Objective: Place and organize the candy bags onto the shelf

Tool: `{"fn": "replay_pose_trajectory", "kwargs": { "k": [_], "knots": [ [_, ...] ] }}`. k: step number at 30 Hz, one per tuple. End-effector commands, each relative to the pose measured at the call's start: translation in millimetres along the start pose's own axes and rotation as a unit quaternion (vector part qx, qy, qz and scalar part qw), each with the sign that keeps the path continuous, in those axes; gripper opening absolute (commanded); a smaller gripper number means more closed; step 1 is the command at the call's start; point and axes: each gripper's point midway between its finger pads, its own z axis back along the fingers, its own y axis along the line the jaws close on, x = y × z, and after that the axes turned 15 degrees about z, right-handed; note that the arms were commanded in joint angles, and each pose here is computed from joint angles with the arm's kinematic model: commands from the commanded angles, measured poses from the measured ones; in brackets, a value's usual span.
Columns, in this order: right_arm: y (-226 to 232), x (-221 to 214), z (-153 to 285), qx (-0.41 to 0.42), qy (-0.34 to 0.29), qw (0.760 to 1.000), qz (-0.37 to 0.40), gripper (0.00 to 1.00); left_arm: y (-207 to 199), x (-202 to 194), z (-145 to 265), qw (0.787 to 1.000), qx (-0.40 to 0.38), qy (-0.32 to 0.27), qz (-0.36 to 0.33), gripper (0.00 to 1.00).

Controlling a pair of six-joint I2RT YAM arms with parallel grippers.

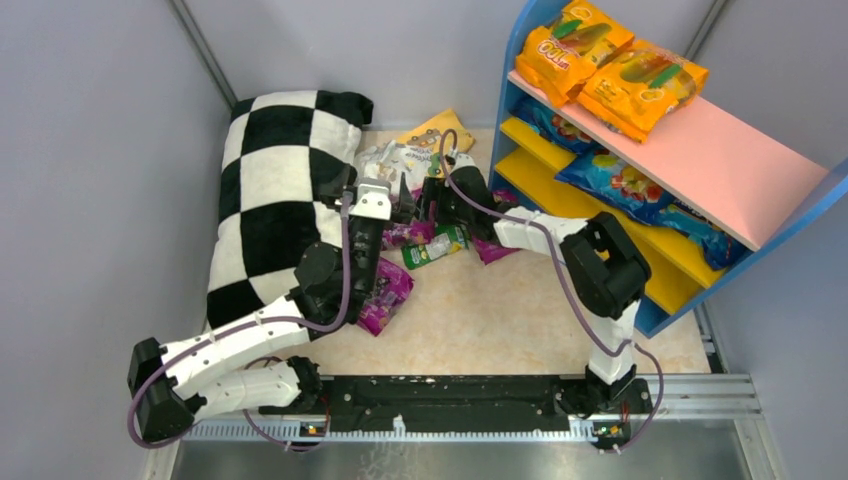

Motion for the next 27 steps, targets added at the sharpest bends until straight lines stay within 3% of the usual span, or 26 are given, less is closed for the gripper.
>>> {"fn": "replay_pose_trajectory", "kwargs": {
  "k": [1, 5, 9, 11, 17, 21, 27],
  "knots": [
    [17, 18, -16, 0.029, -0.014, 0.999, 0.009, 0.70, 18, 25, -5, 0.998, 0.022, -0.041, 0.029, 0.99],
    [22, 12, -15, 0.046, -0.010, 0.999, -0.005, 0.48, 18, 21, -8, 0.999, 0.019, -0.034, 0.034, 0.99],
    [26, 11, -1, 0.058, -0.026, 0.997, -0.037, 0.11, 17, 20, -8, 0.999, 0.017, -0.032, 0.038, 0.99],
    [27, 11, 11, 0.060, -0.033, 0.996, -0.050, 0.00, 15, 20, -8, 0.999, 0.011, -0.030, 0.042, 0.99],
    [23, -6, 58, 0.004, -0.037, 0.997, -0.065, 0.00, 15, 23, -7, 0.998, 0.008, -0.032, 0.055, 0.99],
    [26, -40, 89, -0.061, -0.003, 0.997, -0.037, 0.00, 15, 26, -5, 0.997, 0.005, -0.031, 0.069, 0.99],
    [51, -95, 119, -0.031, 0.064, 0.997, -0.013, 0.02, 14, 27, -6, 0.997, 0.005, -0.023, 0.080, 0.99]
  ]
}}
